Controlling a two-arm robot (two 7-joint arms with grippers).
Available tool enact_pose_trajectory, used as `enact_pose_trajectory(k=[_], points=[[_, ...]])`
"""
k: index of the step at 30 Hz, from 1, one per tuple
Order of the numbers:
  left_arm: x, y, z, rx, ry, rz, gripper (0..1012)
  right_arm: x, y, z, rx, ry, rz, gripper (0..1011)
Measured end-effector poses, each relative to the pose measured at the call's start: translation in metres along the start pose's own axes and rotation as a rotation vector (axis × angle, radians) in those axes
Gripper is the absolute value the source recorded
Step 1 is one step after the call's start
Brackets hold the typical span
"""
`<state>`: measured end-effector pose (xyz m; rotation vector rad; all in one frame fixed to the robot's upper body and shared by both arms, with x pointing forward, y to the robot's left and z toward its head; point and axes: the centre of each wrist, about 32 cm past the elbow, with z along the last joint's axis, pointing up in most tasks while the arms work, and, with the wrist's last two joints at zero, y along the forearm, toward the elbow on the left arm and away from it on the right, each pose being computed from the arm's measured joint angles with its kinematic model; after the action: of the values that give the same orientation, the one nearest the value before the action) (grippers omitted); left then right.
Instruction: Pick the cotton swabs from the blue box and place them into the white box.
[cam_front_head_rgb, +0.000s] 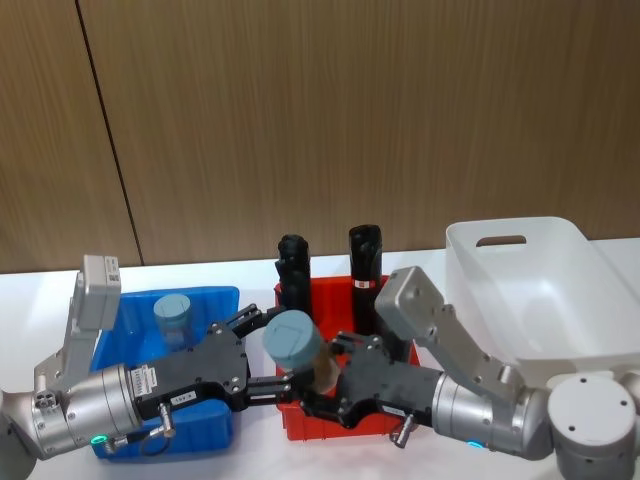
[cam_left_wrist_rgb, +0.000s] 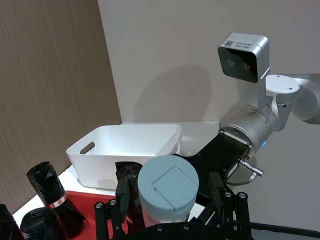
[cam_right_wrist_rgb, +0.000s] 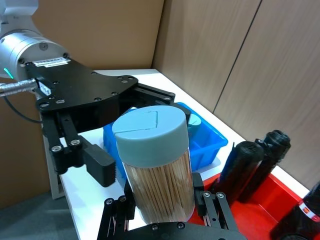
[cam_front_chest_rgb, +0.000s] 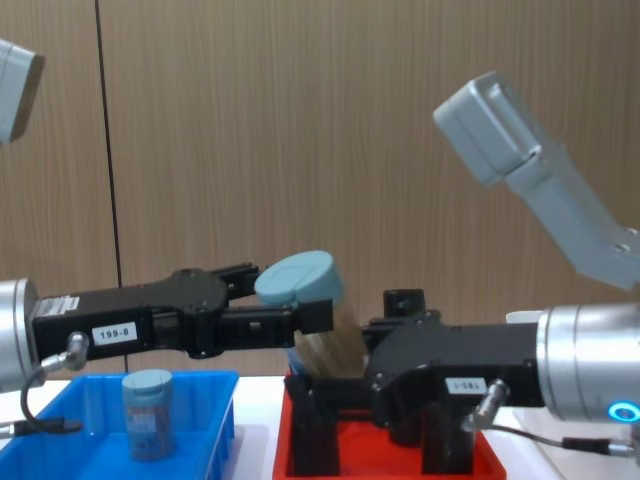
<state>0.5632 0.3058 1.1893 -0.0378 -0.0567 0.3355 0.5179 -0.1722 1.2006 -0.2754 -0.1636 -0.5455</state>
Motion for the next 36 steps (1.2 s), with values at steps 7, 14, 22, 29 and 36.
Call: enact_pose_trajectory(k=[7,14,22,29,36], points=[[0.0000,0.0000,0.0000,0.000,0.000,0.000,1004,0.004,-0.011,-0.002,0.008,0.012,-0.036,650],[0.0000,0.0000,0.0000,0.000,0.000,0.000,1004,0.011,-0.027,-0.004,0.014,0.024,-0.092,650],[0.0000,0.0000,0.0000,0.000,0.000,0.000,1004,0.025,-0.053,-0.005,0.020,0.039,-0.189,650],[0.0000,0.0000,0.0000,0.000,0.000,0.000,1004,0.039,-0.074,-0.006,0.020,0.061,-0.282,650],[0.0000,0.0000,0.0000,0.000,0.000,0.000,1004,0.054,-0.090,-0.008,0.008,0.092,-0.375,650]])
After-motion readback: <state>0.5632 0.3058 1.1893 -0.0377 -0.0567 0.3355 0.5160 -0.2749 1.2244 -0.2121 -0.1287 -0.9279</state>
